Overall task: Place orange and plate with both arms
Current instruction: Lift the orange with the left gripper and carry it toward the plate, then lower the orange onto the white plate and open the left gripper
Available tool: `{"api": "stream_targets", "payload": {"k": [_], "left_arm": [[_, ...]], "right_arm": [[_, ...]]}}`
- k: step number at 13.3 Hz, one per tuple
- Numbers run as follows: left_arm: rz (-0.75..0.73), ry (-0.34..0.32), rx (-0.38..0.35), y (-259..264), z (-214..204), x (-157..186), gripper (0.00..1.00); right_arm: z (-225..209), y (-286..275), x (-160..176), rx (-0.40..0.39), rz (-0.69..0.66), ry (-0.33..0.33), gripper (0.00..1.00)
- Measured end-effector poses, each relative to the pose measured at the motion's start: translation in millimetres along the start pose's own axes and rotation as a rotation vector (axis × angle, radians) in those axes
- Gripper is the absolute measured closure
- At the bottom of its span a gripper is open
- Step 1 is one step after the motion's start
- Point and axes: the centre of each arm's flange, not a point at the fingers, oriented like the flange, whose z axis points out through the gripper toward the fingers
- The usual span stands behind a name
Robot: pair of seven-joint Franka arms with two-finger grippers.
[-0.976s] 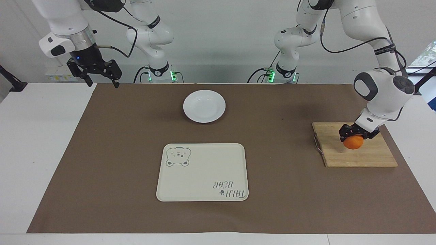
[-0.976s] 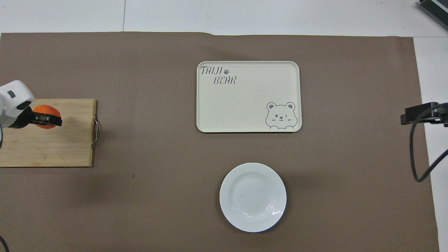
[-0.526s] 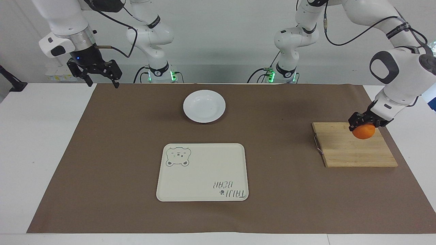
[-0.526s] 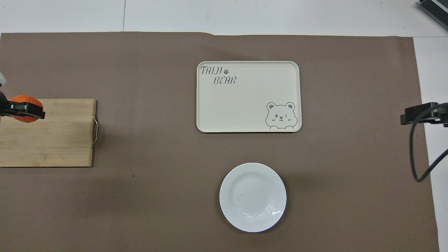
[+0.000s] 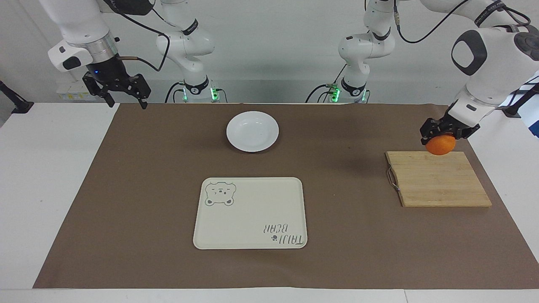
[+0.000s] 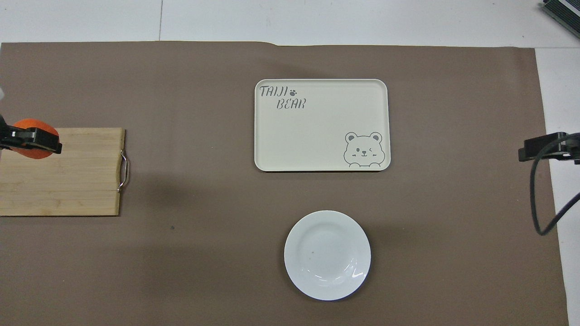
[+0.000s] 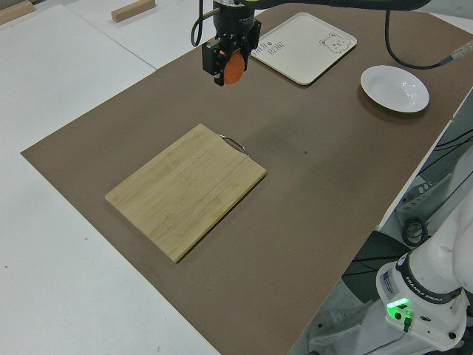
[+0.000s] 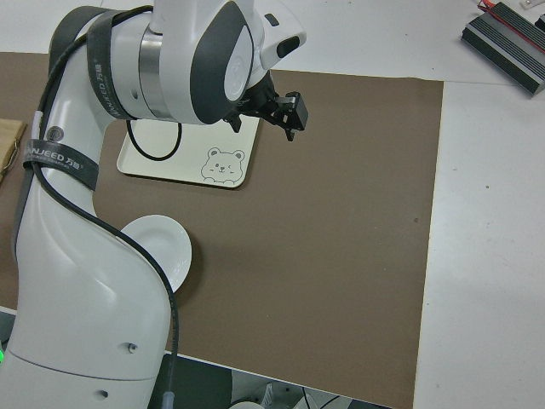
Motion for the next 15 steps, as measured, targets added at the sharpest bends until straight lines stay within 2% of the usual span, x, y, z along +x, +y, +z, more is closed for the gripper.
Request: {"api": "stream_targets", "payload": {"k": [4, 7, 11, 15], "left_arm": [[-0.023, -0.003, 0.004, 91.8, 2.3, 1.1, 0.25], [0.035, -0.006, 0.008, 163.4, 3.3, -8.6, 0.25], [0.150, -0.033, 0.019, 243.4, 0.8, -38.3, 0.25], [0.228, -0.026, 0.010, 302.2, -5.5, -67.0, 0.25]], "right_arm": [[0.8, 0.5, 0.0, 0.000, 0.001, -0.002, 0.00], [1.3, 0.5, 0.0, 0.000, 0.001, -0.003, 0.00], [1.5, 0.6, -0.2, 0.000, 0.001, -0.003, 0.00], [1.8, 0.6, -0.3, 0.000, 0.001, -0.004, 0.00]]}}
